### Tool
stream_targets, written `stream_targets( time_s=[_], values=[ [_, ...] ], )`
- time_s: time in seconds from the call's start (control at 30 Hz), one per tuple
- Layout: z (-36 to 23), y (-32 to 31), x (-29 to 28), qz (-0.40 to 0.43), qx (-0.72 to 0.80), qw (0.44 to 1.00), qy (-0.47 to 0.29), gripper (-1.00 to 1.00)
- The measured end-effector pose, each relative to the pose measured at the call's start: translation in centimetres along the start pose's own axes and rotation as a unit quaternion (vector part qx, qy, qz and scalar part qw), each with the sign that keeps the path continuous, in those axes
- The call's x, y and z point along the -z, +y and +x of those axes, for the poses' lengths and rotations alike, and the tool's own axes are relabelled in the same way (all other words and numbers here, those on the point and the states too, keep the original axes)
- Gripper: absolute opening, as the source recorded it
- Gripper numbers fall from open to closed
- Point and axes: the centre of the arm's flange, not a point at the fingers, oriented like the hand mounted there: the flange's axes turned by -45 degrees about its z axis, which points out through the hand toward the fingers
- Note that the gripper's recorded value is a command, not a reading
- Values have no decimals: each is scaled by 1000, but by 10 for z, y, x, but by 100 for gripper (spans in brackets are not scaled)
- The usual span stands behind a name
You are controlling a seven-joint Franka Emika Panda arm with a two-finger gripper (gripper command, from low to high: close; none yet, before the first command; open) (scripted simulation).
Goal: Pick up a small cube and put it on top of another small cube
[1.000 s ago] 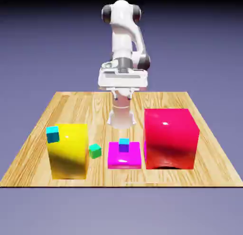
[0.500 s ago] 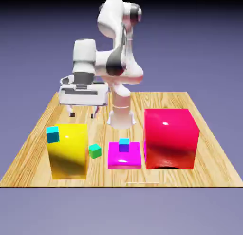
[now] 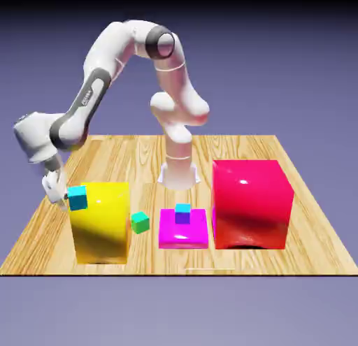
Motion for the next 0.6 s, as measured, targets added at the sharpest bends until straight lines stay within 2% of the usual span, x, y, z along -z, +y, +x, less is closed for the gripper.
stream_targets(
  time_s=[0.1, 0.13, 0.23, 0.27, 0.33, 0.43, 0.53, 0.6],
  values=[
    [19, 63, -22, 2, -110, 993, -44, 0],
    [19, 63, -22, 2, -110, 993, -44, 0],
    [23, 64, -84, 2, -110, 993, -44, 0],
    [23, 64, -90, 2, -110, 993, -44, -100],
    [23, 64, -90, 3, -110, 993, -44, -100],
    [20, 62, -27, 3, -110, 993, -44, -100],
    [25, 81, 18, 58, -147, 987, -24, -100],
    [9, 70, 39, 85, -134, 987, -21, -100]
  ],
)
